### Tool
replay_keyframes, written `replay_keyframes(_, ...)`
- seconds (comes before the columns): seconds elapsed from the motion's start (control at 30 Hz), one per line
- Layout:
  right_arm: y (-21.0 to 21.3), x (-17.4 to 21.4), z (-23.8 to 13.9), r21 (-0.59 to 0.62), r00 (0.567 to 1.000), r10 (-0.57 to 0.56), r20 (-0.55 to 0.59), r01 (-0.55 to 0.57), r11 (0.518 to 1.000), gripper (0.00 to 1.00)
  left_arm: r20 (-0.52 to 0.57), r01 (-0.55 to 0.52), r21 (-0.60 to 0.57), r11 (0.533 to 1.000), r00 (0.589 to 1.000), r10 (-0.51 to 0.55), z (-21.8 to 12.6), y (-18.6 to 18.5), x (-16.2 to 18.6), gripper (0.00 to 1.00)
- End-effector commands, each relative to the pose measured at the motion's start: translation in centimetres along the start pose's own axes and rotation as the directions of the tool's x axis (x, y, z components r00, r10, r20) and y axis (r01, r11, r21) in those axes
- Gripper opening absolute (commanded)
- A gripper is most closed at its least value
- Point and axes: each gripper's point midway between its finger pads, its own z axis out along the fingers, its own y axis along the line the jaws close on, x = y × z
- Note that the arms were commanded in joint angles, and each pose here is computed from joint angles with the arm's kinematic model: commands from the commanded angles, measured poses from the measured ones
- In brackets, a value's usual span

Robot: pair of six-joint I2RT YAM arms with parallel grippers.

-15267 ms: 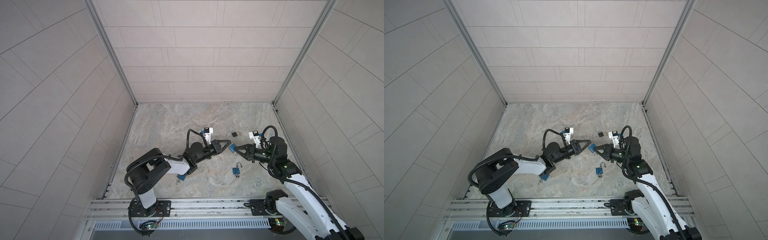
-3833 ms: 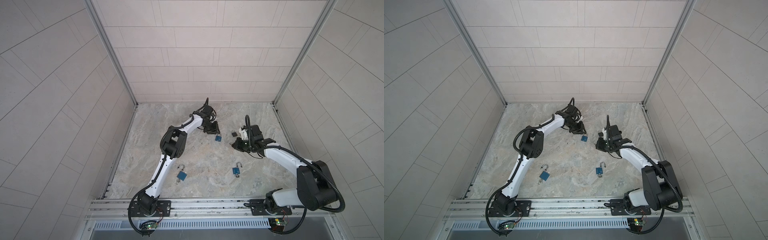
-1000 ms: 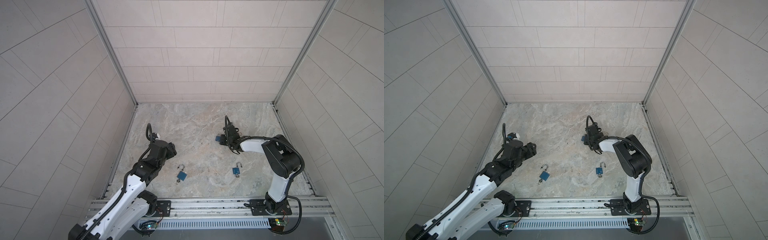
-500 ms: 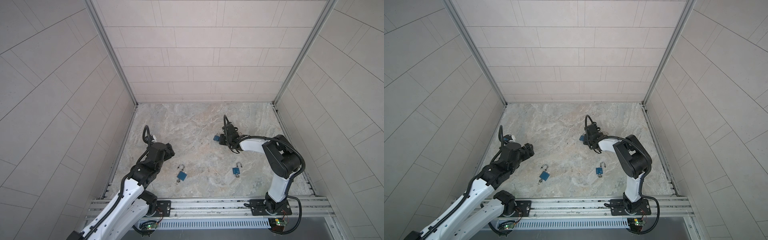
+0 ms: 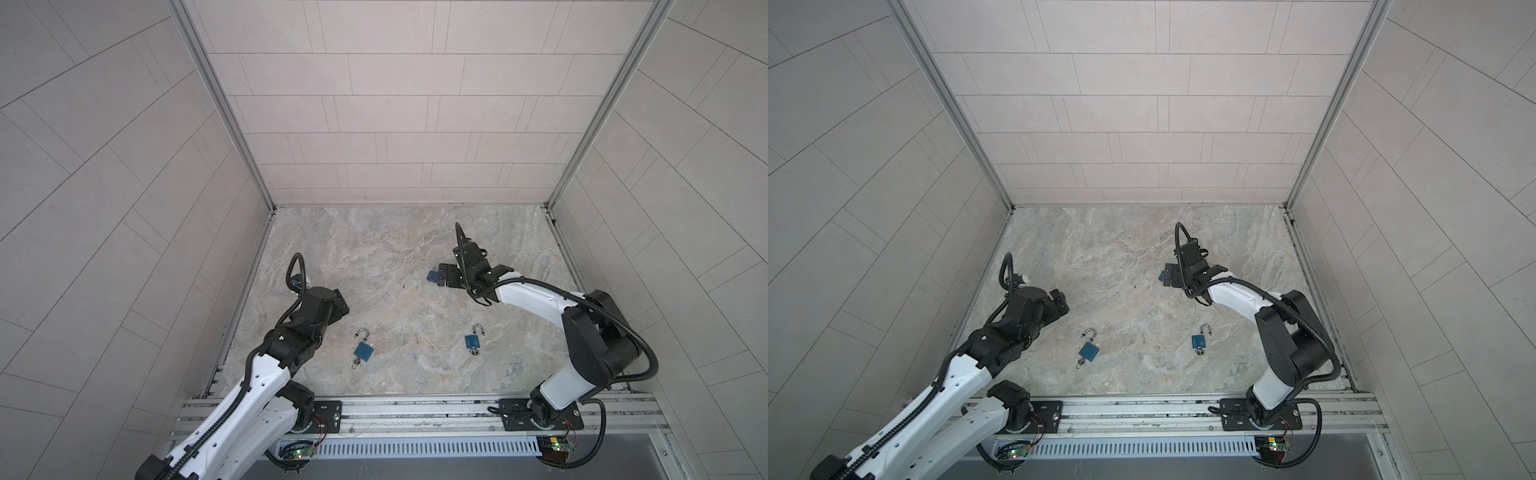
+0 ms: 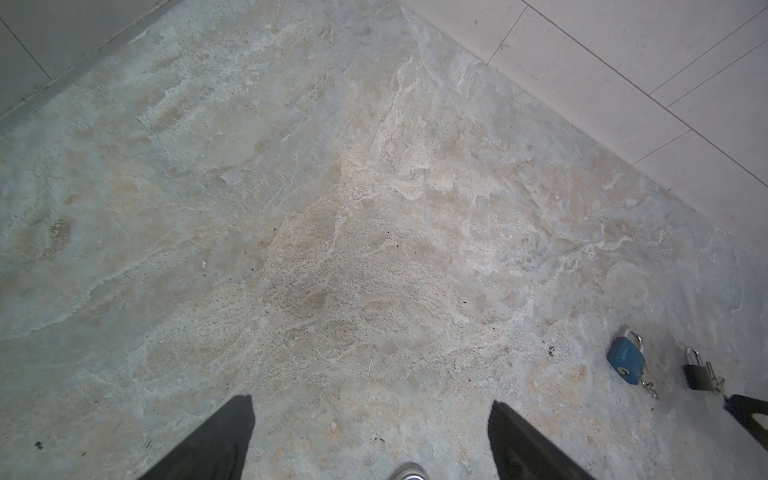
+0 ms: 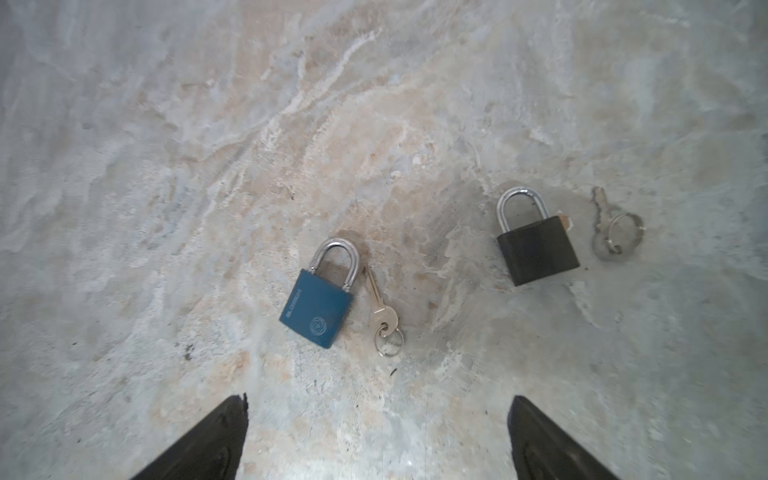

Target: Lock with the key

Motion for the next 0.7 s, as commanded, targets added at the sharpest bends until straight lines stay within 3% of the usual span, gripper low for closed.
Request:
replay_keyframes(0.0,-0.3,0.3,-3.4,0.024,0.999,-0.049,-0.013,0.050,0.998,1.00,-0.048,0.028,-0.006,1.000,0.998,-0.028,0.6,0.2,1.3,0.98)
replay_keyframes(0.3,-3.6,4.9,-10.0,0.064,0.993,-0.117,-0.029,0.119,0.991,0.99,-0.264,-0.061,-0.005,0.998,0.963,0.058,2.2,0.0,5.6,0.97)
replay_keyframes(0.37,-5.4,6.3,-10.7,0.089,0.998,-0.069,-0.002,0.069,0.994,1.00,-0.284,-0.123,-0.030,0.992,0.953,0.109,2.0,0.5,5.9,0.97)
replay_keyframes(0.53,-10.4,9.8,-12.1,0.152,0.991,0.098,0.088,-0.111,0.982,0.99,-0.359,-0.164,-0.041,0.986,0.923,0.139,1.5,0.7,7.2,0.97)
replay_keyframes(0.67,-12.1,11.5,-14.3,0.121,0.988,0.103,0.117,-0.117,0.986,0.99,-0.442,-0.218,-0.002,0.976,0.876,0.195,1.0,-0.7,9.9,0.95)
